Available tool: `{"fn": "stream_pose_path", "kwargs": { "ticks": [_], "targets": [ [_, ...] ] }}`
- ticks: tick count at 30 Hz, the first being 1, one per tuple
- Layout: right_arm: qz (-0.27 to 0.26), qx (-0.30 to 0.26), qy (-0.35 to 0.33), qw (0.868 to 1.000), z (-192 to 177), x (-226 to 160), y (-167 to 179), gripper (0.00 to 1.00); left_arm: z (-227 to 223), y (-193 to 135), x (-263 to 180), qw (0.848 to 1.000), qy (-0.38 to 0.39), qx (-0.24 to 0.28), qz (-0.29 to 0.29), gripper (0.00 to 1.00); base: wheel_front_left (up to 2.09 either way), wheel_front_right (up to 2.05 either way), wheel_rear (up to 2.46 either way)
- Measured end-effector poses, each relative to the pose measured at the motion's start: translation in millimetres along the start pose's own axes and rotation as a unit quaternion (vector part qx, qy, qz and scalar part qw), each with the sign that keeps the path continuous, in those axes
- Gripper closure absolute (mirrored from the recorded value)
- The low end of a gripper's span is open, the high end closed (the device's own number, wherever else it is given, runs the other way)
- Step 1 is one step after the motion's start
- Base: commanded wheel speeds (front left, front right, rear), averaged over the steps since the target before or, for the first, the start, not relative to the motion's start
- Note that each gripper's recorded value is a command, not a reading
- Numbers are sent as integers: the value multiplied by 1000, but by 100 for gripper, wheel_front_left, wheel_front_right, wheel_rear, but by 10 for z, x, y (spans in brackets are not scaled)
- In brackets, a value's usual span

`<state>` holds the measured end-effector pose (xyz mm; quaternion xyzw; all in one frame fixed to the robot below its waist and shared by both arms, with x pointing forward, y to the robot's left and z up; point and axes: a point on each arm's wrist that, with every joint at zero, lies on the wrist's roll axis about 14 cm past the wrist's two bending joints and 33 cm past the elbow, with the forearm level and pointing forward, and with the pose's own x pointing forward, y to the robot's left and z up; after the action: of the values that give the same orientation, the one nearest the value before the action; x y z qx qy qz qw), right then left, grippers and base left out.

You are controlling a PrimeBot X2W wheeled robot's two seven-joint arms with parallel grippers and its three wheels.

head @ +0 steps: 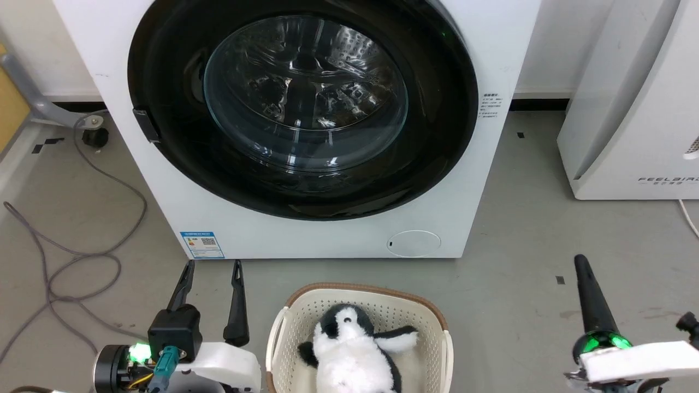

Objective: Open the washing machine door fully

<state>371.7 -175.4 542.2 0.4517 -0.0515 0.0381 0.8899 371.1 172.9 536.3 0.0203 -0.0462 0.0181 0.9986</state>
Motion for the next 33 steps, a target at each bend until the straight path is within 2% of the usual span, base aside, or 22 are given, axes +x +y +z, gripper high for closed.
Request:
{"fn": "stream_pose_path", "kwargs": {
  "ticks": [4,12,21,33],
  "targets": [
    [-19,53,3,998,8,-4,-120,100,-1,2,-2,1000,-2,0,1,0,0,0,0],
    [-35,95,-1,995,81,124,-245,100,8,5,41,1000,-9,1,5,0,0,0,0],
    [-47,146,-12,988,175,437,-367,100,-12,39,119,1000,-13,3,12,0,0,0,0],
    [-44,190,-20,981,311,1067,-469,100,-65,97,321,999,-17,9,25,0,0,0,0]
  ]
}}
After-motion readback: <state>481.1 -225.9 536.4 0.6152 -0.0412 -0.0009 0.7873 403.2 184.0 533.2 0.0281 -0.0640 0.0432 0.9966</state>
